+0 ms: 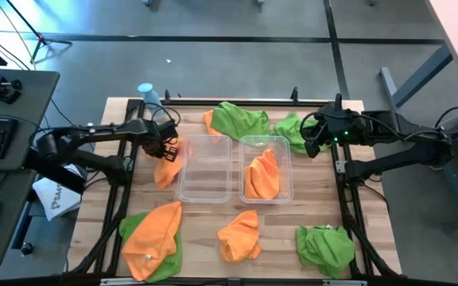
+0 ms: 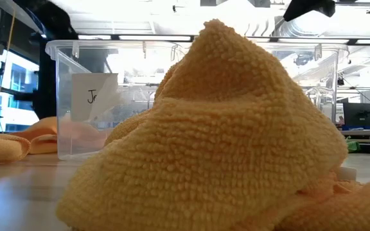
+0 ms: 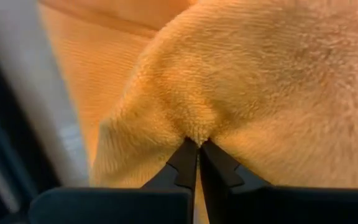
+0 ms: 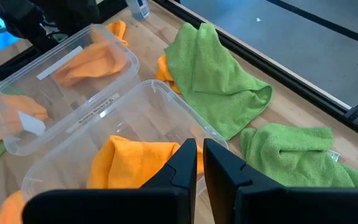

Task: Sort microfiber towel by color & place in baskets
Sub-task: Put the orange towel into the right transparent bin

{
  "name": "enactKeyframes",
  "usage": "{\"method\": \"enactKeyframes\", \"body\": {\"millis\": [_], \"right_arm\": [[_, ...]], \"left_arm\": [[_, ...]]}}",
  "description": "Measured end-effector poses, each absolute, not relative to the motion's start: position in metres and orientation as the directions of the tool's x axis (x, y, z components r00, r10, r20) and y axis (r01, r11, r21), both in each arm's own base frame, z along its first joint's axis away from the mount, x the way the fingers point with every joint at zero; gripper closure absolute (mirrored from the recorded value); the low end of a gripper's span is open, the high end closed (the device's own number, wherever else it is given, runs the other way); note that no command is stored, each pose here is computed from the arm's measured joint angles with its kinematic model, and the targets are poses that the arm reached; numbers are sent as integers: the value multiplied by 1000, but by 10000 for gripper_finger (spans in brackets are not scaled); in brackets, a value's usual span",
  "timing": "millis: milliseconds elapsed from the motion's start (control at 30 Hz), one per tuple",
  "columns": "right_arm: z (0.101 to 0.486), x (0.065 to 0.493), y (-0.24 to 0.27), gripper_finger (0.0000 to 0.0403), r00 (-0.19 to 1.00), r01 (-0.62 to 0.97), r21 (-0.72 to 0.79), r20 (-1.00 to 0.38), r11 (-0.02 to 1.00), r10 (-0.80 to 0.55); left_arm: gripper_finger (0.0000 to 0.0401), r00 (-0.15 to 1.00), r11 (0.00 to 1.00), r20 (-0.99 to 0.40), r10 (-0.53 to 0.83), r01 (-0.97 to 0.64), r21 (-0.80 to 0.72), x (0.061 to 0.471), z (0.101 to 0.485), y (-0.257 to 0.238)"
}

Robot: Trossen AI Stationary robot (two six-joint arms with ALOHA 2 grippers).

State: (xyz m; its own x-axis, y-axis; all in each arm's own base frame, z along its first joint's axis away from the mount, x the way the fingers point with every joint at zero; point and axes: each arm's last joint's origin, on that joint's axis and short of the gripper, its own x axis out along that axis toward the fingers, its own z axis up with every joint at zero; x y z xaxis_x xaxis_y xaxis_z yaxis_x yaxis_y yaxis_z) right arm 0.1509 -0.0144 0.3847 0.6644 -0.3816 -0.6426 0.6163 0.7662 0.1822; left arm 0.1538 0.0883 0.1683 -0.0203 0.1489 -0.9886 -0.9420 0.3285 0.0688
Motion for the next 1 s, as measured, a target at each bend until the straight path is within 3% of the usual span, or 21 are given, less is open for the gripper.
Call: {"method": "enactKeyframes", "body": {"millis": [133, 333, 567, 767, 1000], "right_arm": [[385, 151, -14, 381, 663, 614, 176, -643, 769, -382], [385, 151, -15, 381, 658, 610, 150, -643, 778, -393], [376, 141, -15, 390, 565, 613, 36, -719, 790, -405], [369, 131, -15, 401, 469, 638, -12, -787, 770, -401], [374, 132, -14, 402, 539, 556, -11, -757, 831, -371]], "left_arm": [[400, 51, 321, -974, 222, -947, 23, 144, 204, 80], [401, 246, 349, -894, 374, -931, -110, 126, 267, 66], [401, 468, 518, -761, 449, -830, -205, 116, 330, 52], [401, 555, 634, -698, 452, -751, -187, 135, 368, 47], [401, 596, 751, -682, 424, -653, -103, 181, 400, 47]]}}
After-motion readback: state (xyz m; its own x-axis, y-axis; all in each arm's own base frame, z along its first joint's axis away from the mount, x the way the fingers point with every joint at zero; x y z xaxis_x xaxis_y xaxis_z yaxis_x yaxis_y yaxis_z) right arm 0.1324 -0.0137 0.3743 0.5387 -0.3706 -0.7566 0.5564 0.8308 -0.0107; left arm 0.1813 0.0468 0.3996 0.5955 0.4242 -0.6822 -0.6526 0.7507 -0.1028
